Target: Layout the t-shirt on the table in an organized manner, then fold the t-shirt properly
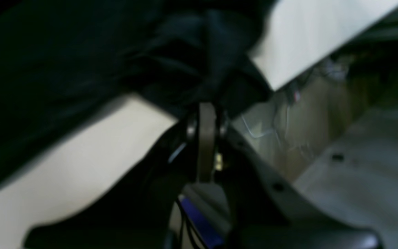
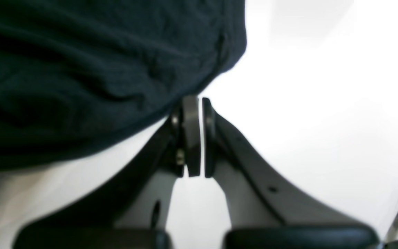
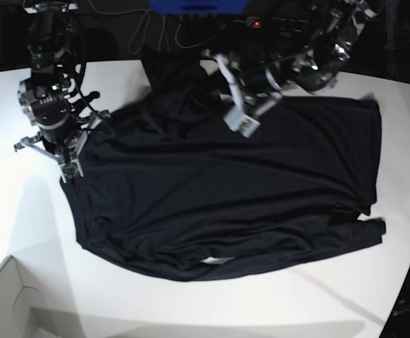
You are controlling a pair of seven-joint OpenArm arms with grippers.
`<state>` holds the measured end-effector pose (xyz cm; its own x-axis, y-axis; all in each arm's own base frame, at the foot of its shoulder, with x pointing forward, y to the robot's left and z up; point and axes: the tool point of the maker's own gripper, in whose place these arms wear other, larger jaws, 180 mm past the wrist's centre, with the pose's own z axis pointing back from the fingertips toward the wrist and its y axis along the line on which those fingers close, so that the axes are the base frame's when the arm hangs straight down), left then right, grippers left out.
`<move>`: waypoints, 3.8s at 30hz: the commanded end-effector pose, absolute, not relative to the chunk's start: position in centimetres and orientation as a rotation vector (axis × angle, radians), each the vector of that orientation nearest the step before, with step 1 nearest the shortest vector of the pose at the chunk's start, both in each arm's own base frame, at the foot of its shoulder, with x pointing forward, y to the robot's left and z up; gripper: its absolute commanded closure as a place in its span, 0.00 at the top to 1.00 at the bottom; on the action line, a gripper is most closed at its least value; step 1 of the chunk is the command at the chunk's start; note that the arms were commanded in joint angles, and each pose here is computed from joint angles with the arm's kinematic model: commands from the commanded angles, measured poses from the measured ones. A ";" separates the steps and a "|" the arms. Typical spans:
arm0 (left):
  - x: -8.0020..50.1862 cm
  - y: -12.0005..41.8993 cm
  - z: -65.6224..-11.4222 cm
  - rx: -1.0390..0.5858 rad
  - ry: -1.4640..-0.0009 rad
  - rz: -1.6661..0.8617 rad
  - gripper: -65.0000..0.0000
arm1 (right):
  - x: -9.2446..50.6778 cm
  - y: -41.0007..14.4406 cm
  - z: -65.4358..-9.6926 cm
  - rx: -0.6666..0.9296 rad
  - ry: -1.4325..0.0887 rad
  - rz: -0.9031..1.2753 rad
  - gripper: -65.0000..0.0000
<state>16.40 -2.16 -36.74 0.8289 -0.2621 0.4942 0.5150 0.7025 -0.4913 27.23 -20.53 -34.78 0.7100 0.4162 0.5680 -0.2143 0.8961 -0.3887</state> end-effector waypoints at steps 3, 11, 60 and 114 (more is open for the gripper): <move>15.2 -6.4 -35.1 -0.749 -0.416 -0.568 0.01 | 27.7 -20.6 -33.9 -0.315 -0.733 0.367 0.00; 15.8 -7.7 -37.6 -0.609 -0.437 -0.711 0.01 | 27.6 -20.5 -34.0 -0.313 -0.730 0.367 0.00; 28.8 6.4 -39.4 0.153 -0.626 -0.982 0.01 | 27.0 -20.7 -34.5 -0.314 -0.707 0.369 0.00; 30.6 14.1 -42.2 0.324 -0.491 -1.105 0.01 | 27.4 -21.6 -33.9 -0.335 -0.718 0.346 0.00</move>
